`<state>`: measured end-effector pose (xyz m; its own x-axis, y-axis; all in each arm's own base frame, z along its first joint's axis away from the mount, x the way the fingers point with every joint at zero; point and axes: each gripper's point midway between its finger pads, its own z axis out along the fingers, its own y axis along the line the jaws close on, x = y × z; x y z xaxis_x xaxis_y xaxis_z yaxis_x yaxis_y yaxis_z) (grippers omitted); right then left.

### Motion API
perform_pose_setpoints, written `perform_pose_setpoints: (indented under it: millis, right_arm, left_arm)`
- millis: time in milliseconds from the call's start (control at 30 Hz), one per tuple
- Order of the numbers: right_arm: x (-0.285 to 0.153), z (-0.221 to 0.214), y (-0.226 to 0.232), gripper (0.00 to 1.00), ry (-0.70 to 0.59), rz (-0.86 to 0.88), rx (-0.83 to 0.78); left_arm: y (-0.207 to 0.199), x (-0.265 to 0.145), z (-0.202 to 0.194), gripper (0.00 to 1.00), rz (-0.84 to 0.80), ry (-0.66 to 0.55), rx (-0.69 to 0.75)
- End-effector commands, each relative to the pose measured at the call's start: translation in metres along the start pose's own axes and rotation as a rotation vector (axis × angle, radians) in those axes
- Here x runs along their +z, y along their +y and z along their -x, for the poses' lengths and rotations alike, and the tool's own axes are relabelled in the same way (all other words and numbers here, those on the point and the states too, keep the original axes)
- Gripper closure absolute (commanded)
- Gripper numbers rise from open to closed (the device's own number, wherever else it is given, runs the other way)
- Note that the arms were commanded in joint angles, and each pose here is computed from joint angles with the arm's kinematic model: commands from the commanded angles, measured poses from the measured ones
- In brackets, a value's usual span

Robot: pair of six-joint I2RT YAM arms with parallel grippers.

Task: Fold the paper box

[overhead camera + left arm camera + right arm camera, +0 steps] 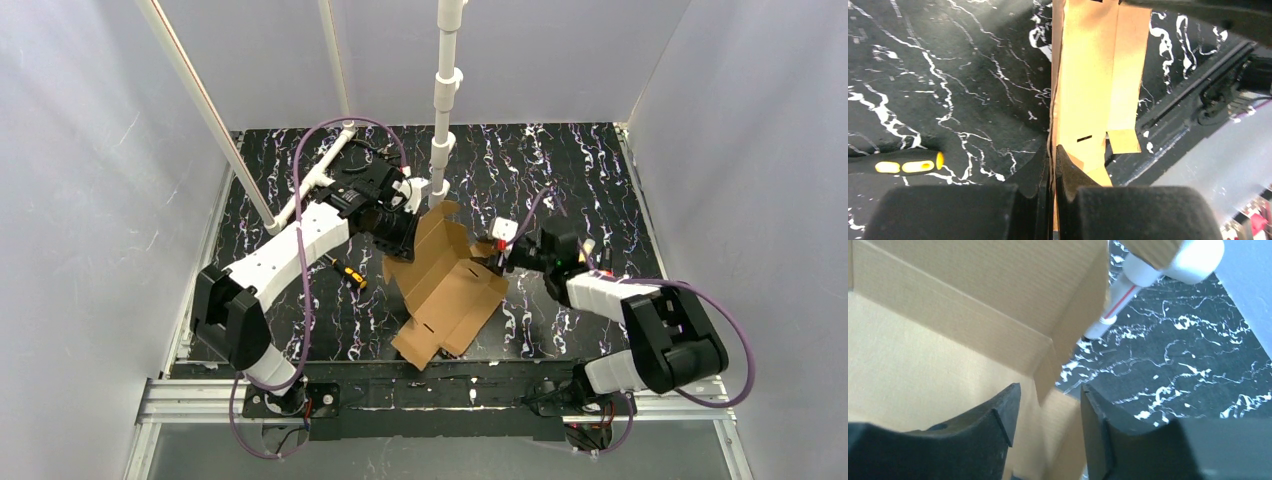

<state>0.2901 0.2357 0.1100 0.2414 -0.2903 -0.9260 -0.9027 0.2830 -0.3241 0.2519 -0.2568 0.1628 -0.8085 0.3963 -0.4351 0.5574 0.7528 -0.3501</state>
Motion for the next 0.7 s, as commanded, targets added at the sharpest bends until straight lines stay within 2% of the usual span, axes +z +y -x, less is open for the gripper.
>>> perform_pose_setpoints:
  millis: [0,100,167,200,300,367,500,667]
  right_arm:
    - [-0.017,0.014,-0.002,0.39,0.08,0.176,-0.004]
    - [-0.033,0.018,0.022,0.38,0.131,0.32,-0.046]
    - [-0.038,0.02,0.046,0.43,0.163,0.421,-0.091]
    - [-0.038,0.015,0.059,0.5,0.196,0.453,-0.114]
    - [-0.016,-0.008,0.091,0.85,0.285,0.447,-0.202]
    - [0.001,-0.019,0.09,0.97,0.315,0.371,-0.256]
    - [0.025,-0.031,0.07,0.99,0.362,0.242,-0.375]
    - [0.035,-0.036,0.065,0.99,0.323,0.154,-0.464]
  left_arm:
    - [0.011,-0.026,0.014,1.0,0.089,-0.116,0.061]
    - [0.009,-0.028,0.016,1.0,0.079,-0.12,0.08]
    - [0.007,-0.028,0.018,1.0,0.068,-0.125,0.088]
    - [0.005,-0.028,0.02,1.0,0.061,-0.127,0.09]
    - [-0.001,-0.03,0.023,1.0,0.032,-0.134,0.091]
    - [-0.005,-0.031,0.025,1.0,0.017,-0.141,0.087]
    - [-0.016,-0.034,0.027,1.0,-0.036,-0.149,0.08]
    - [-0.028,-0.029,0.024,1.0,-0.115,-0.126,0.057]
